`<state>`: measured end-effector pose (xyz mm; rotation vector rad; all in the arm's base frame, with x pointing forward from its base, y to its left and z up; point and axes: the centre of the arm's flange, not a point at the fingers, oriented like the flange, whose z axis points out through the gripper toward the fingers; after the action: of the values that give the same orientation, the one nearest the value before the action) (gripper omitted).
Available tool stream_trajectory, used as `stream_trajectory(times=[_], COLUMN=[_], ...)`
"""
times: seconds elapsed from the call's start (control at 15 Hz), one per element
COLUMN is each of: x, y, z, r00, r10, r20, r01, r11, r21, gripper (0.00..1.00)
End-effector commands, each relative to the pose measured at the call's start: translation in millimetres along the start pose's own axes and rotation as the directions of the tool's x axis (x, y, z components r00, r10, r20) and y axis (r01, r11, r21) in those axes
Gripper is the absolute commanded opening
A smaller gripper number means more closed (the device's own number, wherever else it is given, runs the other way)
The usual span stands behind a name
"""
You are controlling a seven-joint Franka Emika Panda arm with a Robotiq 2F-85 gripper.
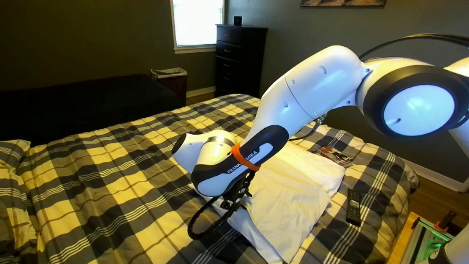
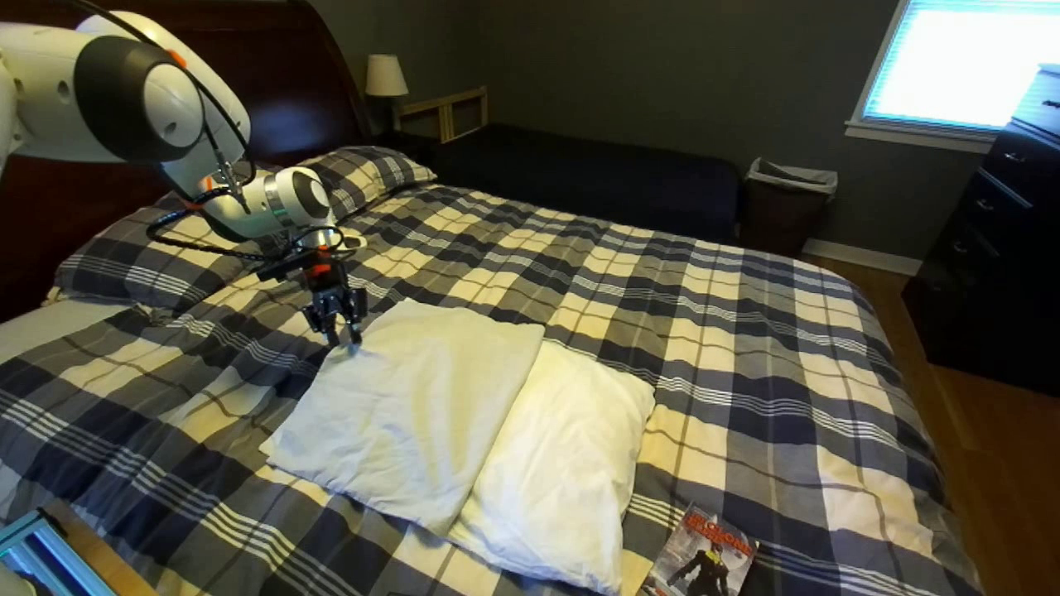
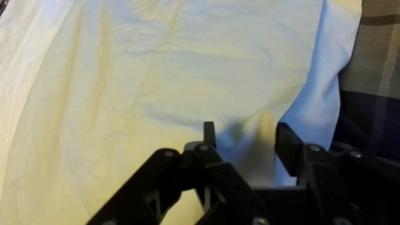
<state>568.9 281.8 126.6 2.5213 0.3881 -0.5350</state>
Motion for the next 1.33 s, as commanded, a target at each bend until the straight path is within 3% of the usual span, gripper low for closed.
stream_trajectory(times=[0.0, 0.2, 0.53, 0.6, 0.67, 0.8, 1.07, 1.27], x=[-13, -10, -9, -7, -6, -2, -1, 2], y=[17, 34, 54, 56, 56, 53, 40, 25], z=[-9, -15, -17, -20, -22, -28, -34, -27], r00=[0.998, 0.997, 0.997, 0.997, 0.998, 1.000, 0.999, 0.995], r10=[0.057, 0.064, 0.079, 0.071, 0.059, 0.026, -0.034, -0.089], r20=[0.026, 0.030, 0.025, 0.013, 0.010, 0.004, -0.005, 0.041], r01=[-0.057, -0.064, -0.079, -0.071, -0.059, -0.026, 0.034, 0.088], r11=[0.998, 0.998, 0.997, 0.997, 0.998, 1.000, 0.999, 0.995], r21=[-0.011, -0.012, -0.003, 0.002, 0.008, 0.013, 0.037, 0.040], gripper=[0.22, 0.01, 0.00, 0.26, 0.28, 0.40, 0.71, 0.93])
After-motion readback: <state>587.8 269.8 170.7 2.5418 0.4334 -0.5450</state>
